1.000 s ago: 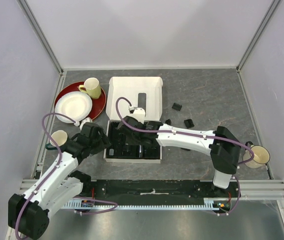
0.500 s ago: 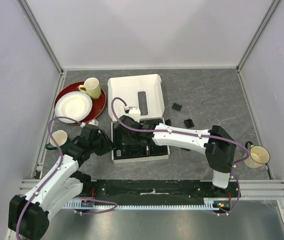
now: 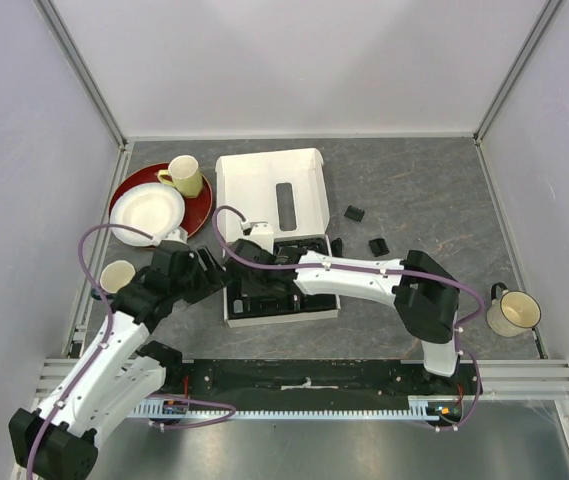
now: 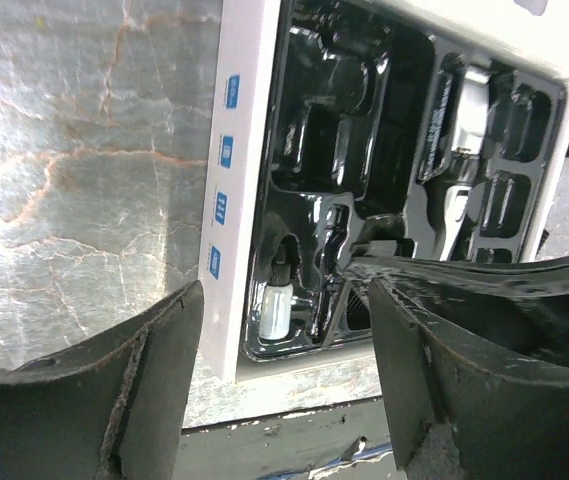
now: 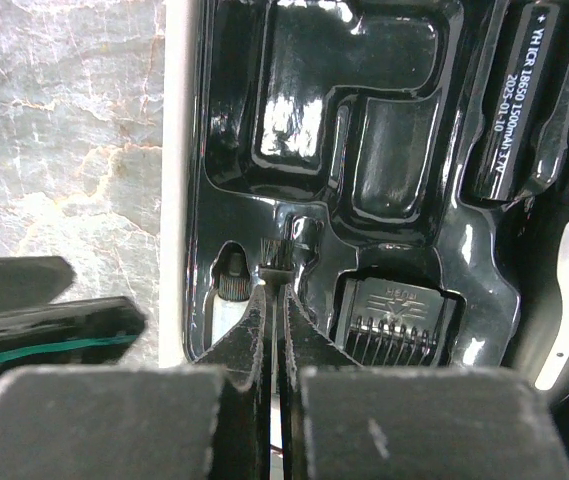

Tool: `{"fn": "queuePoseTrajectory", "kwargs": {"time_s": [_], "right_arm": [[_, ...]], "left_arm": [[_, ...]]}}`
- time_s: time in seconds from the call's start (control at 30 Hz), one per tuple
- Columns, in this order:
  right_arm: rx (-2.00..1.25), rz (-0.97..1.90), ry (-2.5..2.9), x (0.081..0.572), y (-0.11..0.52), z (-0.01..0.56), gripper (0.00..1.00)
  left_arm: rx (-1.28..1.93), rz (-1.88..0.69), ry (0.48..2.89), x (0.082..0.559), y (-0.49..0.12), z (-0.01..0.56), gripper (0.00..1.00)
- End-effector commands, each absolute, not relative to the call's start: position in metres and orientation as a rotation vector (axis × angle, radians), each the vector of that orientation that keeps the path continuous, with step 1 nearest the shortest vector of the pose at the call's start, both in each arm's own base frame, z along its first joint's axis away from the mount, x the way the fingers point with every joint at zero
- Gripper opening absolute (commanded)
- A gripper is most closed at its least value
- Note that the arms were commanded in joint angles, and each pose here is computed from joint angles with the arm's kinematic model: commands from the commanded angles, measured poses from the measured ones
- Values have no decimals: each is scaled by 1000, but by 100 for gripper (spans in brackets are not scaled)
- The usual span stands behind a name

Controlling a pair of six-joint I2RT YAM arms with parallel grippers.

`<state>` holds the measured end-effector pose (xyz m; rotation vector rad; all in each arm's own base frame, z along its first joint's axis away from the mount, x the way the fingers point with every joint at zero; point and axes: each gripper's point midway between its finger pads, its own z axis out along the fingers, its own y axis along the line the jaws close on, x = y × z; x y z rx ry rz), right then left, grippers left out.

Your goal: Sort the hair-cutting tools

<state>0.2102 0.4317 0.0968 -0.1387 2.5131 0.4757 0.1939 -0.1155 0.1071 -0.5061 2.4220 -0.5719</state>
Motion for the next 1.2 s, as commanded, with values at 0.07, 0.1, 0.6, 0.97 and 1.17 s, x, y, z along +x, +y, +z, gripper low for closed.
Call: {"fn": "queuePoseTrajectory", "kwargs": {"time_s": [0.07,0.1,0.6,0.97,1.17], "right_arm": [[-148,459,2484,212,438,102,0],[-144,457,2480,214,438,102,0],[-133,398,2488,214,433,84,0],[-132,399,2500,208,433,80,0],[-124,397,2507,208,432,78,0]], "left_arm": [[-410,-466,2341,203,-99,149,75],[-386,-456,2338,202,-98,152,75],[-378,-291,2332,206,-76,152,77],[-380,-277,2334,208,-75,148,77],[-380,-279,2335,208,-75,147,77]]}}
